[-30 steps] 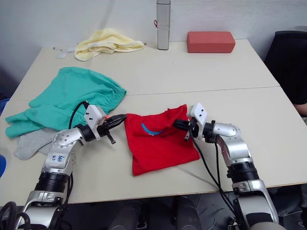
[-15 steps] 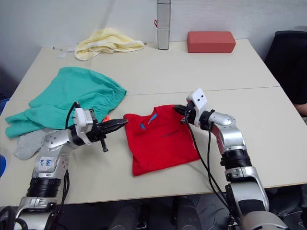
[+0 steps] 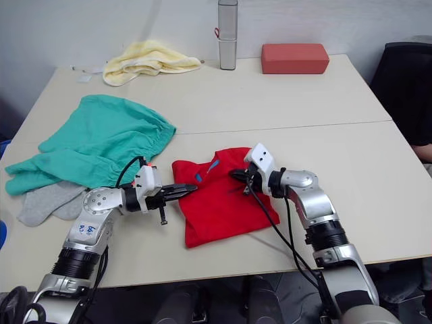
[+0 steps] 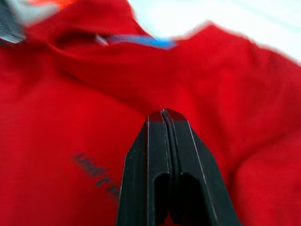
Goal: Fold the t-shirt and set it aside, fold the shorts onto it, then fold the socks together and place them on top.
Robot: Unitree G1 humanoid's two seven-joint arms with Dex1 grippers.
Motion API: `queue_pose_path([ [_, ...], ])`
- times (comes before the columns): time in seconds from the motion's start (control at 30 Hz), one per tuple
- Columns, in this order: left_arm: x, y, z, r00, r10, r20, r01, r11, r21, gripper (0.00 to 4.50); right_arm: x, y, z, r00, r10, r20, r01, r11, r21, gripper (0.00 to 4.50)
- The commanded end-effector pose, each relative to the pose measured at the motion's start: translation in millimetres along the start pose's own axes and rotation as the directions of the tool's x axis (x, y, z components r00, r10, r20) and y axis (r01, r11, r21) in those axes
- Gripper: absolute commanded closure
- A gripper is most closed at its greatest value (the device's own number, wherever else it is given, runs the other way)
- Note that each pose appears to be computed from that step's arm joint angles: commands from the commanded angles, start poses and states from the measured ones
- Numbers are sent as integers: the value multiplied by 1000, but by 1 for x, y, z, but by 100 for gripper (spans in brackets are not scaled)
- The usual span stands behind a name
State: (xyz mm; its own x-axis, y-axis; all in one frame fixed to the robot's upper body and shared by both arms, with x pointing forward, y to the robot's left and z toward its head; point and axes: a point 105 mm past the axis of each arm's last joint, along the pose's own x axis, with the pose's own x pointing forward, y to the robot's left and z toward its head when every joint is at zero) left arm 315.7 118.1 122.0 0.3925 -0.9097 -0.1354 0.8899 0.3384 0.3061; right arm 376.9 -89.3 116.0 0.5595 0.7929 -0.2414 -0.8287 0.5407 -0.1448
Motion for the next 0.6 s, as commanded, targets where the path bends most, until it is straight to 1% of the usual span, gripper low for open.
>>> queue_pose_path([
  [0.03, 0, 3, 1, 999, 18, -43, -16, 999, 38, 449, 1, -16, 15, 994, -100, 54, 103, 994, -46, 450],
  [0.1, -1, 12, -5, 993, 87, -80, -83, 995, 49, 449, 0, -21, 14, 989, -135, 59, 137, 990, -42, 450],
  [0.13, -2, 20, -7, 986, 142, -90, -137, 989, 55, 449, -3, -26, 14, 984, -165, 65, 168, 985, -41, 450],
  [0.17, -4, 32, -8, 971, 217, -102, -210, 975, 71, 449, -6, -33, 13, 977, -201, 68, 204, 978, -34, 450],
  [0.2, -5, 39, -9, 959, 264, -107, -256, 963, 82, 449, -8, -37, 12, 972, -225, 70, 227, 973, -29, 450],
  [0.23, -5, 43, -9, 951, 291, -105, -283, 956, 81, 449, -11, -41, 12, 965, -252, 75, 254, 967, -26, 450],
  [0.3, -9, 55, -13, 918, 376, -122, -370, 926, 73, 449, -15, -47, 9, 957, -282, 64, 283, 959, -6, 450],
  [0.37, -12, 62, -15, 894, 431, -125, -428, 902, 54, 449, -18, -49, 7, 955, -290, 57, 291, 957, 3, 450],
  [0.5, -16, 70, -15, 865, 491, -105, -492, 870, 23, 449, -28, -55, 3, 949, -312, 38, 312, 950, 9, 450],
  [0.57, -19, 72, -12, 854, 513, -87, -513, 858, 24, 449, -35, -57, 9, 948, -310, 71, 310, 951, 16, 450],
  [0.6, -22, 72, -8, 856, 512, -69, -511, 859, 36, 449, -38, -54, 16, 952, -285, 112, 285, 958, 17, 450],
])
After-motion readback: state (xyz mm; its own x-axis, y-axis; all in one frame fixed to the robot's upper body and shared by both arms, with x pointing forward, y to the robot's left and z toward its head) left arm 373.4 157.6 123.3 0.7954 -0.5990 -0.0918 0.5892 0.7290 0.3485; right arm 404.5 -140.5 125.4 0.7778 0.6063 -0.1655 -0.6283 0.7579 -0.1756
